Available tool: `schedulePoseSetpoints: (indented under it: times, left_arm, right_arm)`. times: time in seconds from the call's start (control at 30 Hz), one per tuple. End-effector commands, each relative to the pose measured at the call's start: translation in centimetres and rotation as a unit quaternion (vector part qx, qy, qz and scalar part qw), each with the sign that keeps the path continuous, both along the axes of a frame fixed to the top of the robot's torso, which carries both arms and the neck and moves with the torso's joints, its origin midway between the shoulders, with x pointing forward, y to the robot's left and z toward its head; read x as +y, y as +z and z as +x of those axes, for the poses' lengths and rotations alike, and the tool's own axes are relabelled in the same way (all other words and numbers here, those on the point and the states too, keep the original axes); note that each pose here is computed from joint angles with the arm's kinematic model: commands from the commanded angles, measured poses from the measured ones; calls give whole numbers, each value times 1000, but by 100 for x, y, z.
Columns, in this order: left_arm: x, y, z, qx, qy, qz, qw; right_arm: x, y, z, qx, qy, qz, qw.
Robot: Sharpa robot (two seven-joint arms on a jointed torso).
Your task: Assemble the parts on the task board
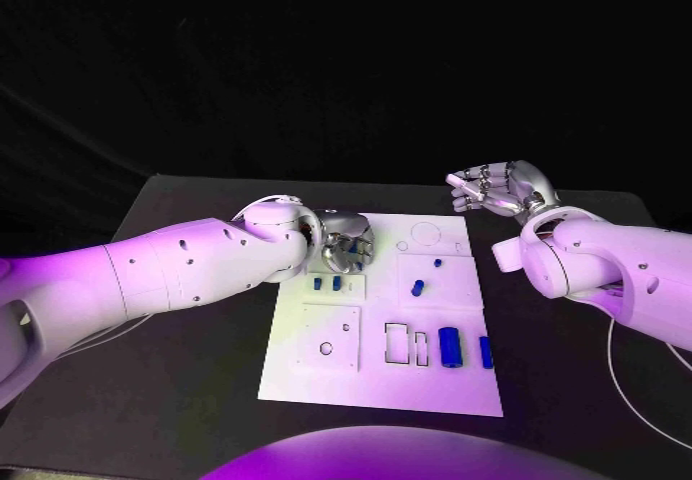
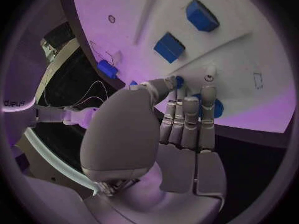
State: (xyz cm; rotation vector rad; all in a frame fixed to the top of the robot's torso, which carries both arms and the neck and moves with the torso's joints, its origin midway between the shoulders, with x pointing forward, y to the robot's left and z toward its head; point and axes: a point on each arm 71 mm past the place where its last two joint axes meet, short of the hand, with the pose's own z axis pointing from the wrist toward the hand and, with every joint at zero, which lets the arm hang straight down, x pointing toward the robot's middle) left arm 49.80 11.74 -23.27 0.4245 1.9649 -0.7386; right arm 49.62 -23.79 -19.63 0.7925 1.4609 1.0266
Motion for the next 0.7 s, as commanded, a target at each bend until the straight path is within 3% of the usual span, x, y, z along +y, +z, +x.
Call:
schedulePoseSetpoints:
  times: [0.03, 0.7]
  left_arm:
    - [19, -52, -2, 5, 0, 21, 1000]
    - [57, -71, 0, 1, 4, 26, 1000]
  right_arm:
    - [18, 2, -5, -2, 10, -1, 1000]
    - [15, 1, -3, -2, 11, -1, 1000]
